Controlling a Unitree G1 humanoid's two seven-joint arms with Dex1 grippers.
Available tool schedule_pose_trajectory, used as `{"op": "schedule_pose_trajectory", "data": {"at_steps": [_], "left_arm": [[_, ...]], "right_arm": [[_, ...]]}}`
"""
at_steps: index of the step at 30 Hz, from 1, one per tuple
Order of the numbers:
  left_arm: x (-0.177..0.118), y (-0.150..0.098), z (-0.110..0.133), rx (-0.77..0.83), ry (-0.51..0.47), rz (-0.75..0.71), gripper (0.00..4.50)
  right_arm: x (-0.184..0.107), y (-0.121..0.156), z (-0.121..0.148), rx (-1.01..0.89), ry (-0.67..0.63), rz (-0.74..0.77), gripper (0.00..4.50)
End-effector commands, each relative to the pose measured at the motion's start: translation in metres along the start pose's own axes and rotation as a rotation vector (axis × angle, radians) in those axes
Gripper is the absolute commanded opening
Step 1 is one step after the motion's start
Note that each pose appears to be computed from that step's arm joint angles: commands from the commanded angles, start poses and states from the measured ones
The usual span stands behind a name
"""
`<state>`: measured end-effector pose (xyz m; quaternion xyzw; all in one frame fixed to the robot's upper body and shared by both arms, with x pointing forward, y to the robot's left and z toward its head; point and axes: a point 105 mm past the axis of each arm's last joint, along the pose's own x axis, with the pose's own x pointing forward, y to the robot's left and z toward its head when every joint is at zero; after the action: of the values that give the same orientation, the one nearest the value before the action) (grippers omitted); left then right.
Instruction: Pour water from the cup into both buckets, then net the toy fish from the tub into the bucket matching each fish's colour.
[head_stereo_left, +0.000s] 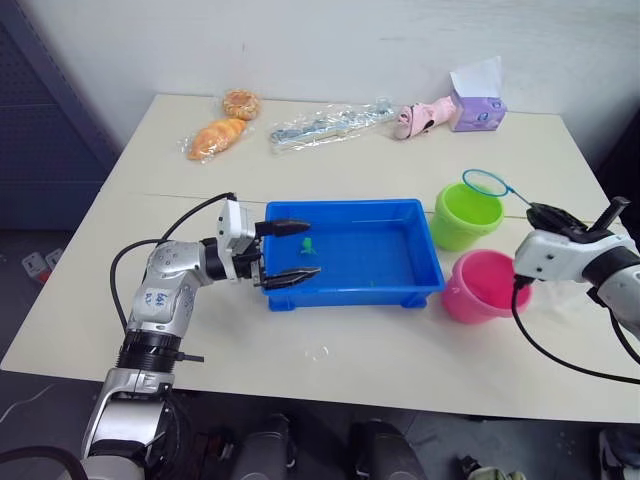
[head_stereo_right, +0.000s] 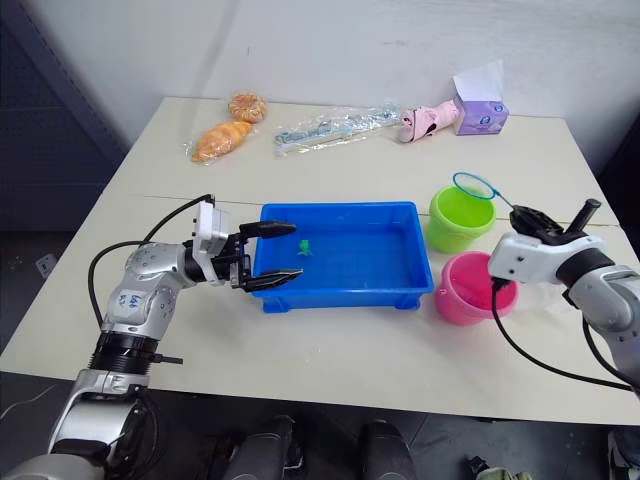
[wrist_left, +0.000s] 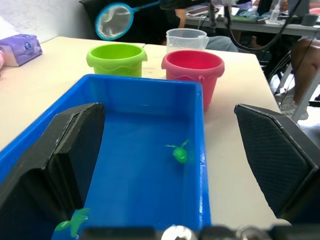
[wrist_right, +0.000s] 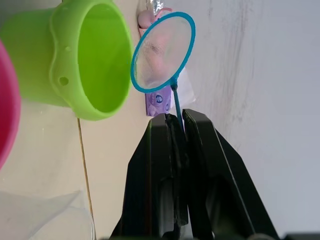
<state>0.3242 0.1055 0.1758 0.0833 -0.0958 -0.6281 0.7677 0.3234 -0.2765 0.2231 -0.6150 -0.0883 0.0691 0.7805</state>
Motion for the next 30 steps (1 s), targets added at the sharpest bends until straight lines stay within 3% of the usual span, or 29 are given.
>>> {"op": "schedule_pose_trajectory", "data": {"at_steps": [1, 4, 9, 13, 19, 28, 30], "left_arm": [[-0.010, -0.003, 0.018, 0.063, -0.035, -0.028, 4.46], [-0.028, -0.008, 0.014, 0.074, 0.019, -0.075, 4.46], [-0.043, -0.009, 0.010, 0.071, 0.071, -0.089, 4.46], [-0.044, -0.010, 0.007, 0.074, 0.097, -0.091, 4.46], [-0.044, -0.012, 0.002, 0.081, 0.113, -0.080, 4.46], [-0.046, -0.015, -0.001, 0.082, 0.124, -0.073, 4.46], [-0.045, -0.015, -0.001, 0.083, 0.123, -0.069, 4.46]], "right_arm": [[-0.003, -0.024, 0.038, 0.254, -0.169, 0.009, 0.00], [-0.011, -0.012, 0.084, 0.390, -0.352, 0.249, 0.00], [-0.008, 0.021, 0.105, 0.369, -0.302, 0.530, 0.00], [-0.002, 0.043, 0.093, 0.219, -0.185, 0.672, 0.00], [0.016, 0.051, 0.086, 0.155, -0.131, 0.736, 0.00], [0.017, 0.078, 0.101, 0.353, -0.150, 0.959, 0.00], [0.019, 0.078, 0.096, 0.403, -0.091, 0.996, 0.00]]}}
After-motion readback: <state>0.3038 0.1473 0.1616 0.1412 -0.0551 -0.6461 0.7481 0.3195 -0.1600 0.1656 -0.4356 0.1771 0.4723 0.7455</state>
